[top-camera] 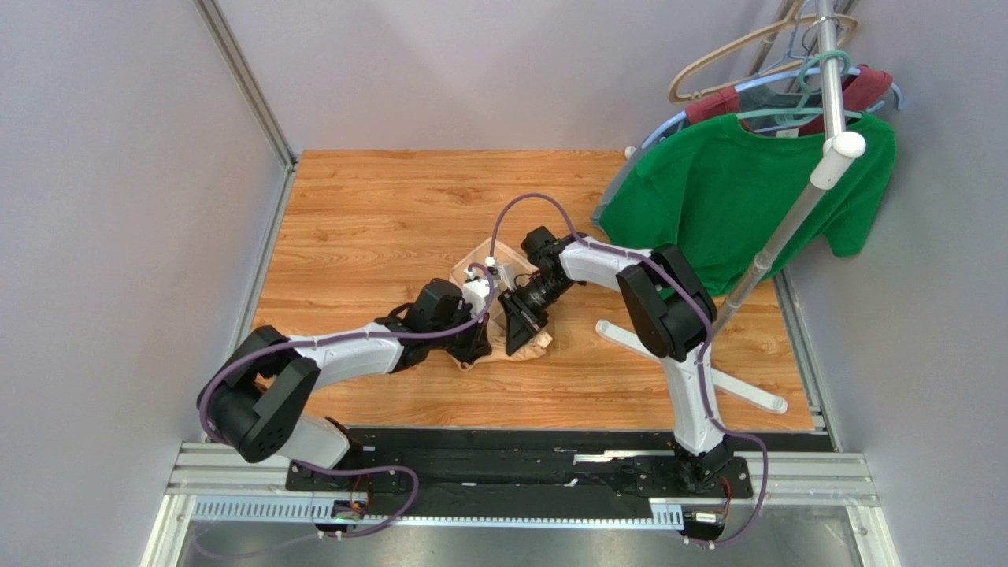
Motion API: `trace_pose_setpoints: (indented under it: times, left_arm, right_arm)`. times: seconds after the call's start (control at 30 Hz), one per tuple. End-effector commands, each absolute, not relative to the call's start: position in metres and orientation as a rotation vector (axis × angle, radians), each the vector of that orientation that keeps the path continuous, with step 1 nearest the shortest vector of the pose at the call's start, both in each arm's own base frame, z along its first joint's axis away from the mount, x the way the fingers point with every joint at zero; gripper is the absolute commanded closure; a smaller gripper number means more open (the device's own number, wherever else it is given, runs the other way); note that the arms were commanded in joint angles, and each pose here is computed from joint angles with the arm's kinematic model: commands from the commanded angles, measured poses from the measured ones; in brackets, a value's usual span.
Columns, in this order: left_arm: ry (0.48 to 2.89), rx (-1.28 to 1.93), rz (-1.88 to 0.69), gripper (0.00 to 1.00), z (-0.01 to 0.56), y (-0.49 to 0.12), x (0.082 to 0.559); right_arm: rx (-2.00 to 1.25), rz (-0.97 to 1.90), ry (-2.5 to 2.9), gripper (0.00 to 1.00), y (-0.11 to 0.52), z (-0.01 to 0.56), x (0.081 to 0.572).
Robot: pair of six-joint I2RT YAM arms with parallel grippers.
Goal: Fold the napkin, place the utensils inside, and roll it up
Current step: Roll the napkin with the utensil
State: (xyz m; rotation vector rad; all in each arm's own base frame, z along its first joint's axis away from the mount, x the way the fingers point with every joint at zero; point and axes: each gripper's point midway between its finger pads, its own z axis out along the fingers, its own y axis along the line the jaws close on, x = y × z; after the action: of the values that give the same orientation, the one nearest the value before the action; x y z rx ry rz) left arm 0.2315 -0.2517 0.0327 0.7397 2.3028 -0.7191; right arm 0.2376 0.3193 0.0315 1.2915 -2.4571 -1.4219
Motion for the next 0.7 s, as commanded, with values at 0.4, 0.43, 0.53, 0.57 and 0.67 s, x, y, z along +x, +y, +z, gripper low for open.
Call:
trace_pose_setpoints:
  times: [0.4, 0.43, 0.53, 0.57, 0.67]
  left_arm:
    - [2.541, 0.594, -0.886, 1.00, 0.007, -0.245, 0.221]
    - [2.547, 0.590, -0.896, 1.00, 0.006, -0.246, 0.220]
    - [2.557, 0.563, -0.940, 1.00, 0.007, -0.246, 0.221]
    - [2.560, 0.552, -0.945, 1.00, 0.006, -0.245, 0.222]
    - [2.566, 0.543, -0.962, 1.00, 0.006, -0.245, 0.222]
  right_arm:
    - [1.389, -1.516, -2.806, 0.32, 0.305, 0.088, 0.291]
    - [1.388, -1.495, -2.840, 0.32, 0.301, 0.084, 0.289]
    - [1.479, -1.477, -2.982, 0.31, 0.297, 0.102, 0.304]
    - [1.484, -1.447, -3.006, 0.30, 0.294, 0.097, 0.300]
    - [1.617, -1.425, -3.068, 0.29, 0.293, 0.109, 0.296]
